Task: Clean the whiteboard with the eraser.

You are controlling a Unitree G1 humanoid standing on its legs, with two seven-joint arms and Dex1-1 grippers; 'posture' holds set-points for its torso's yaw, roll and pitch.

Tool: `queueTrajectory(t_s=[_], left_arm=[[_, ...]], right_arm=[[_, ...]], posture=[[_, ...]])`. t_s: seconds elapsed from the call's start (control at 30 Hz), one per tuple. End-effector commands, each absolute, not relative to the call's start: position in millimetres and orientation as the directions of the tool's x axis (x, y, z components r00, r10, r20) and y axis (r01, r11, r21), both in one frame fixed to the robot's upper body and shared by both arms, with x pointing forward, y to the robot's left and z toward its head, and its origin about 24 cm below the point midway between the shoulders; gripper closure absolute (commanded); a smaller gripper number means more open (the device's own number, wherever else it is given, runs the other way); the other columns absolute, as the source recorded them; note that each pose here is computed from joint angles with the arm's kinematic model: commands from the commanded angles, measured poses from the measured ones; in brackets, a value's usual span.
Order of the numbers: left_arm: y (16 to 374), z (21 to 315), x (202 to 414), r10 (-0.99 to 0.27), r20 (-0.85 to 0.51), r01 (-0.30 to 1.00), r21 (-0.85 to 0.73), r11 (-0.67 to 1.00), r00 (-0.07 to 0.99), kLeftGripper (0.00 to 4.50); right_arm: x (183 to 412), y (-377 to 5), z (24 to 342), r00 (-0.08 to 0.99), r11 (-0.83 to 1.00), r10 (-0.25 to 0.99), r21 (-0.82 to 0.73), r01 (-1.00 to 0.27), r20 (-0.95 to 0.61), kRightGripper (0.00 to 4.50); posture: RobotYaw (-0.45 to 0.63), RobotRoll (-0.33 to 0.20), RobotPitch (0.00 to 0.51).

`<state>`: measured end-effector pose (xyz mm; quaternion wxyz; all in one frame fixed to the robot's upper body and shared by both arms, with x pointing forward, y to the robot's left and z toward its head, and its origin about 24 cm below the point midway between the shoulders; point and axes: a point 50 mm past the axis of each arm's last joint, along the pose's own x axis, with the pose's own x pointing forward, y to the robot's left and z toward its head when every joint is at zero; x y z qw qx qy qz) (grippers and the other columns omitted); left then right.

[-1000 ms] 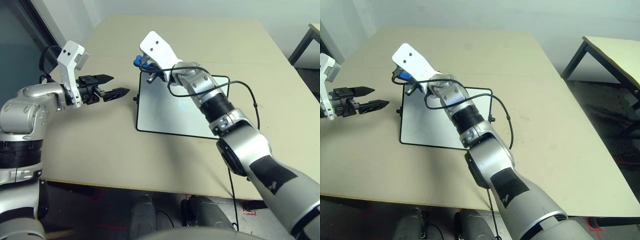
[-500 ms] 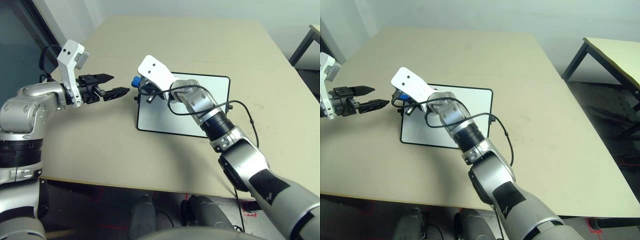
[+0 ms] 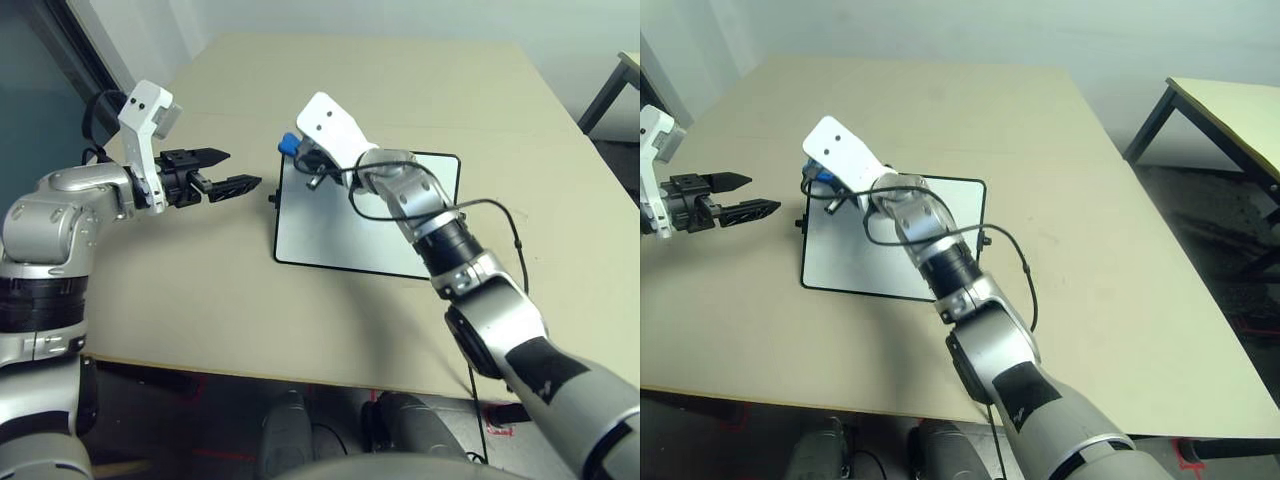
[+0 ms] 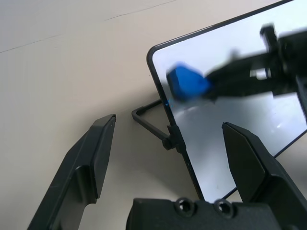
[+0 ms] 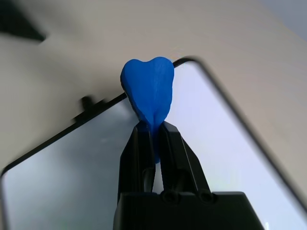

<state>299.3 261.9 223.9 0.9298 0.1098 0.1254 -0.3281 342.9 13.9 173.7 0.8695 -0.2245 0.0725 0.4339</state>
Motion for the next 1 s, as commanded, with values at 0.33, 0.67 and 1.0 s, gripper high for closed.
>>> queueTrajectory(t_s=[0.33,0.67,1.0], left_arm=[[263,223,299,-0.579,-0.321,0.639,0.122,0.759,0.749,0.0],[261,222,300,-0.587,-0.328,0.648,0.113,0.753,0.74,0.0],[259,220,300,-0.598,-0.338,0.66,0.104,0.744,0.727,0.0]], right_arm=[[349,-9,137,0.64,0.575,0.625,-0.292,-0.765,-0.447,4.4],[337,-31,108,0.626,0.579,0.579,-0.277,-0.767,-0.523,4.4],[320,-43,92,0.584,0.552,0.562,-0.26,-0.792,-0.585,4.4]], posture=[[0.0,0.0,0.059],[-0.02,0.0,0.074],[-0.02,0.0,0.086]])
